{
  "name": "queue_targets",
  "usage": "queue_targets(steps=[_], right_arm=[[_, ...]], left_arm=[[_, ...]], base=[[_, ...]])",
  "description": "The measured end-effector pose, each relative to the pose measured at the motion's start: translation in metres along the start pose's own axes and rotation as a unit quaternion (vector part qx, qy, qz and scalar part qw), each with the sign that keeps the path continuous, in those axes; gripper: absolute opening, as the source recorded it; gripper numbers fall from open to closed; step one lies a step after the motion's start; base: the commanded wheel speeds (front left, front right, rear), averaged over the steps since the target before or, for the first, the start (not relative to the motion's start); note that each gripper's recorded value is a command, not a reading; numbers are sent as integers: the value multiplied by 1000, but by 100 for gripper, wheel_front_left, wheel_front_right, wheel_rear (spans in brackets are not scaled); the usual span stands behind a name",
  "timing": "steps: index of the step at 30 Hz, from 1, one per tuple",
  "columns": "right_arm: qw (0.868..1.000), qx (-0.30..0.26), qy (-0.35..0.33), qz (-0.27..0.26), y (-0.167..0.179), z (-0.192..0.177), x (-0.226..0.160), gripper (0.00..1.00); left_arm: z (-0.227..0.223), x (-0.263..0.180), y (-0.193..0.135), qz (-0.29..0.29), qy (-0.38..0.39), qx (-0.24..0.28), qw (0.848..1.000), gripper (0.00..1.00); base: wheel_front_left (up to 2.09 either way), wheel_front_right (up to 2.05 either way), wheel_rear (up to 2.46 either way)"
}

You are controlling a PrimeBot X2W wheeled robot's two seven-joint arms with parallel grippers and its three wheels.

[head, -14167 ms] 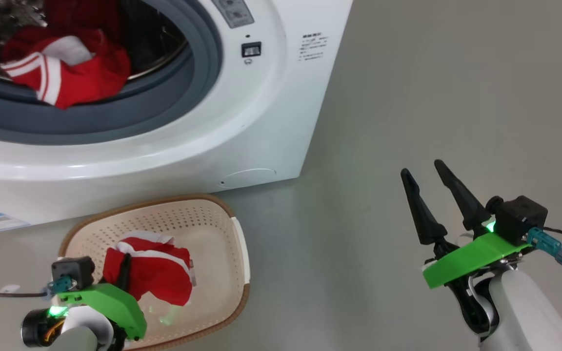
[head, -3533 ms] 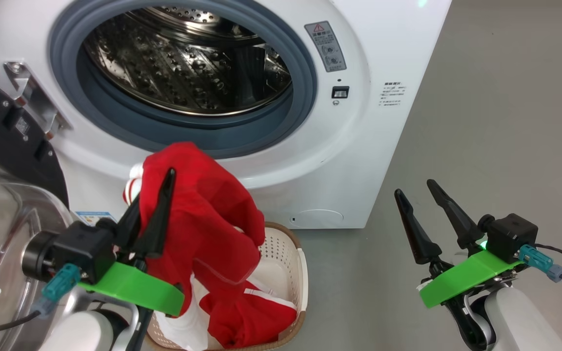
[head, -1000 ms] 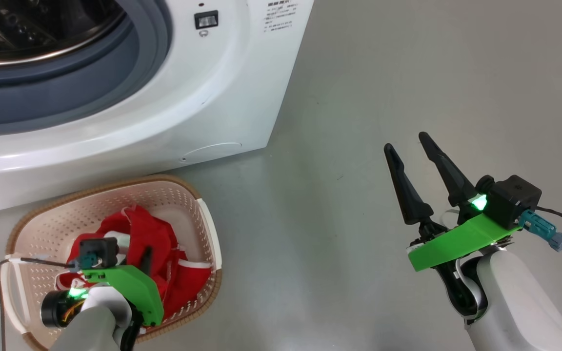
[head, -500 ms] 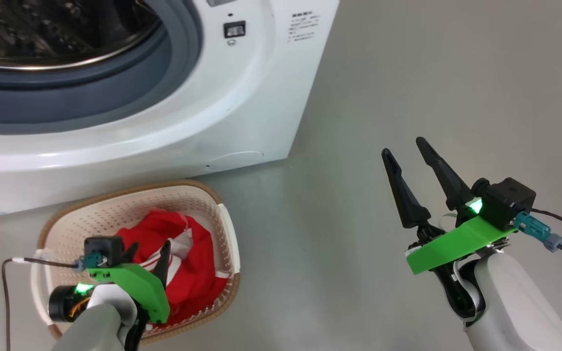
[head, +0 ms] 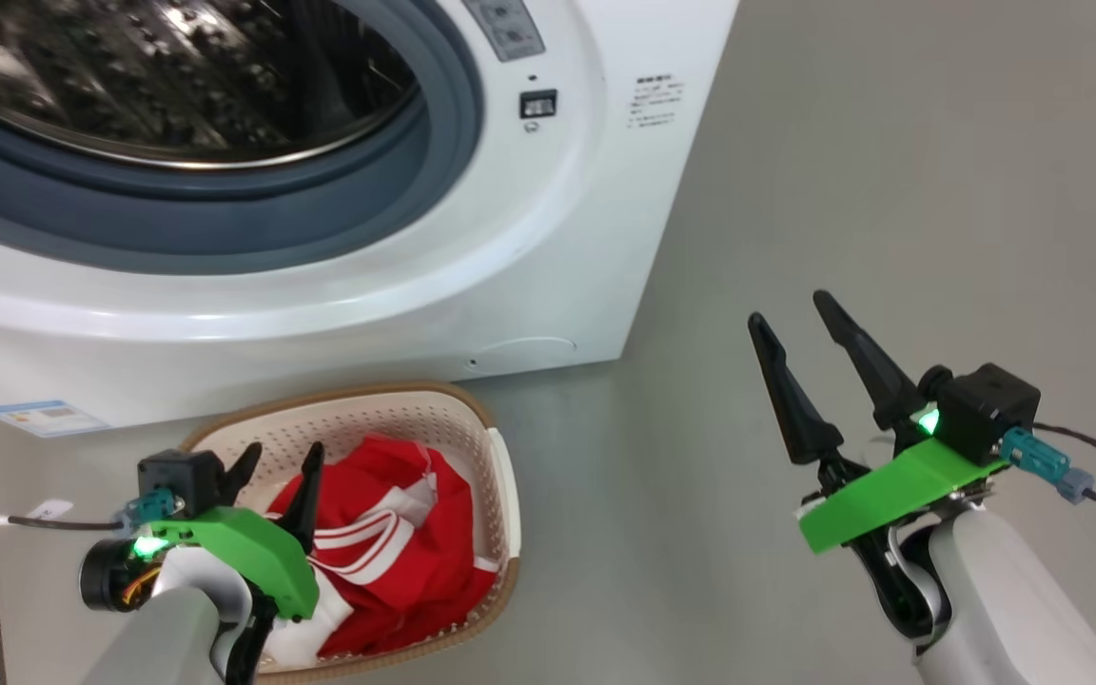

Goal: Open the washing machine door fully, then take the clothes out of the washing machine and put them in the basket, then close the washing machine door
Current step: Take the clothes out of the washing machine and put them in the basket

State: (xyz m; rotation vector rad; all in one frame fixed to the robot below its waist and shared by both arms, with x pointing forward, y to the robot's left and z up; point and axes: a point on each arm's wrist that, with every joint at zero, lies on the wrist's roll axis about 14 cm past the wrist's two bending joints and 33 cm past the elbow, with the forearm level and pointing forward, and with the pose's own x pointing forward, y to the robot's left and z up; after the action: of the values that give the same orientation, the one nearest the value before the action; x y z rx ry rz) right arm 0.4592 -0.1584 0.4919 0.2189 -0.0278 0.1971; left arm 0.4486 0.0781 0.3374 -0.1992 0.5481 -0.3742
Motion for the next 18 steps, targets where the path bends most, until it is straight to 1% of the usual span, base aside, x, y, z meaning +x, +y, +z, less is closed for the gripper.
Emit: queue_targets(steps=[9, 14, 15, 18], right_arm=[[1000, 3, -6, 20, 16, 7, -6, 100], [999, 5, -12, 32, 26, 13, -10, 100], [999, 5, -12, 32, 26, 13, -10, 100], [999, 5, -15, 37, 31, 15, -11, 100]], left_arm=[[45, -34, 11, 24, -89, 15, 996, 100], [75, -63, 16, 40, -155, 26, 987, 100], [75, -63, 16, 40, -155, 26, 987, 100], [88, -77, 15, 45, -186, 30, 981, 100]], base=[[0, 0, 0], [0, 0, 0], [0, 0, 0], [0, 0, 0]])
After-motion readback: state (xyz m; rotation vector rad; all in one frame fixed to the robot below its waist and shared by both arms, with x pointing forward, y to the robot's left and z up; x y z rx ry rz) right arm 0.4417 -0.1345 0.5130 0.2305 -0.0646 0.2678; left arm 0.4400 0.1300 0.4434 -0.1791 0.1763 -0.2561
